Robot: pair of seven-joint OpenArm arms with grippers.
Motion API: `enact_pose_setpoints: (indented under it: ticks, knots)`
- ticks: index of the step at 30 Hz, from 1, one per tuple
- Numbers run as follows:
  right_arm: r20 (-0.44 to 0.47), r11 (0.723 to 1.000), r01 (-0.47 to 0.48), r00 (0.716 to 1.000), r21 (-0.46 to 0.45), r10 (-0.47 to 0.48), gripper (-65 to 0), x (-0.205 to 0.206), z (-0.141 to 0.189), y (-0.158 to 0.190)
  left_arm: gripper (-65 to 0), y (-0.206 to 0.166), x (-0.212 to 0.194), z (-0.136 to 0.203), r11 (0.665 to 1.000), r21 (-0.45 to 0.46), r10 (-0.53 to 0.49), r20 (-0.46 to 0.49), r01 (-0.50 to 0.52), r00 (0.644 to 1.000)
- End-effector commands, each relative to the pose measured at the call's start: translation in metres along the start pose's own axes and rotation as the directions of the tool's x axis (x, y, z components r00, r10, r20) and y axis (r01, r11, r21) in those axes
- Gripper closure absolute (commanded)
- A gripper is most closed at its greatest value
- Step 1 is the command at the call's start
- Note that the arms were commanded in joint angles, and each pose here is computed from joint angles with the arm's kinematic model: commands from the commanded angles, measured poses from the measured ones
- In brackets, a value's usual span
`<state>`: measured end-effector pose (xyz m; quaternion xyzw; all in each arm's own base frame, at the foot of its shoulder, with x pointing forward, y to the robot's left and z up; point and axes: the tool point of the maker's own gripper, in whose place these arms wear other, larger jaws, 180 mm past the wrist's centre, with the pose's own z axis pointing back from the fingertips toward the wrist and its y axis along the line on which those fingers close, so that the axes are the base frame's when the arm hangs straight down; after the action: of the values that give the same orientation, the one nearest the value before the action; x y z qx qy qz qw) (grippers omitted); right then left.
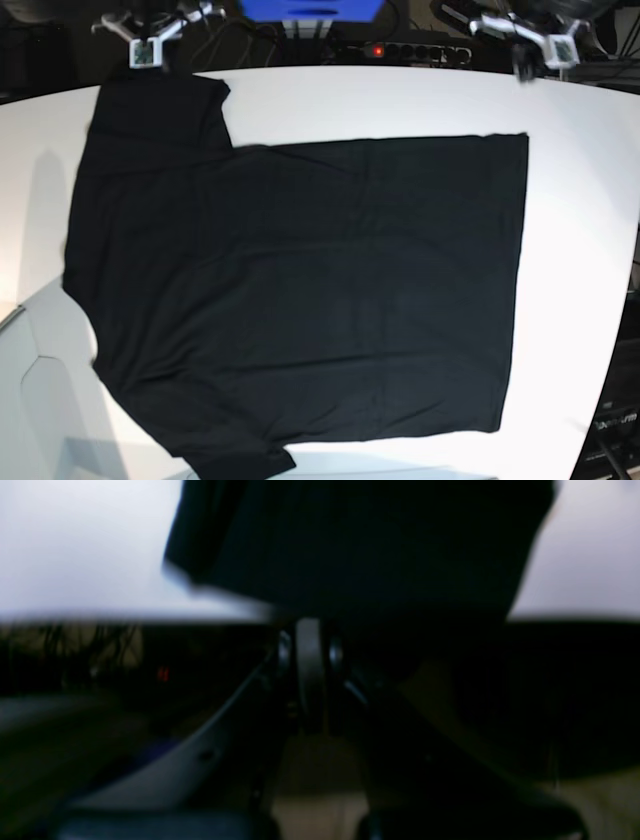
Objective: Fold the T-shirt properly
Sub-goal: 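Lower both grippers onto the shoulder corners of the black T-shirt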
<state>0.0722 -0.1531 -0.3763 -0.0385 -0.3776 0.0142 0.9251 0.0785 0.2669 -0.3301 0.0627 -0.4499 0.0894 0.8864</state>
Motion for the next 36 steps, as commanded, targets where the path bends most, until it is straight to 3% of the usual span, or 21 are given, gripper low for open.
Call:
enact_pose_setpoints:
  ticks: [1, 5, 7, 13, 17, 30, 36]
  knots:
    - [0.046, 1.0, 0.002, 0.999, -0.008, -0.001, -6.9, 0.012, 0.001, -0.002, -18.4, 0.002, 0.009, 0.003, 1.0, -0.002, 0.015, 0.026, -0.015, 1.0]
    - [0.117, 1.0, 0.003, 0.993, -0.008, -0.002, -22.3, 0.03, -0.006, -0.002, -38.9, 0.001, 0.031, -0.008, 0.997, -0.046, 0.069, 0.098, -0.065, 0.993]
    - [0.15, 1.0, 0.003, 0.989, -0.009, -0.001, -26.9, 0.039, -0.008, -0.003, -43.4, -0.002, 0.041, -0.013, 0.996, -0.067, 0.073, 0.134, -0.065, 0.988]
    - [0.221, 1.0, 0.006, 0.975, -0.012, -0.004, -29.4, 0.062, -0.02, -0.003, -43.6, 0.001, 0.05, -0.035, 0.994, -0.063, 0.096, 0.179, -0.086, 0.979]
    - [0.234, 1.0, 0.007, 0.972, -0.013, -0.004, -29.4, 0.067, -0.022, -0.004, -43.6, 0.004, 0.031, -0.055, 0.992, -0.051, 0.117, 0.083, -0.113, 0.99]
    - [0.233, 0.995, -0.005, 0.972, -0.104, 0.03, -29.5, 0.067, -0.021, -0.037, -43.6, 0.026, 0.005, -0.109, 0.979, 0.022, 0.2, 0.049, -0.201, 0.979]
    - [0.229, 0.99, -0.01, 0.972, -0.137, 0.042, -29.5, 0.066, -0.019, -0.049, -43.5, 0.008, -0.017, -0.123, 0.977, -0.014, 0.21, -0.016, -0.211, 0.978]
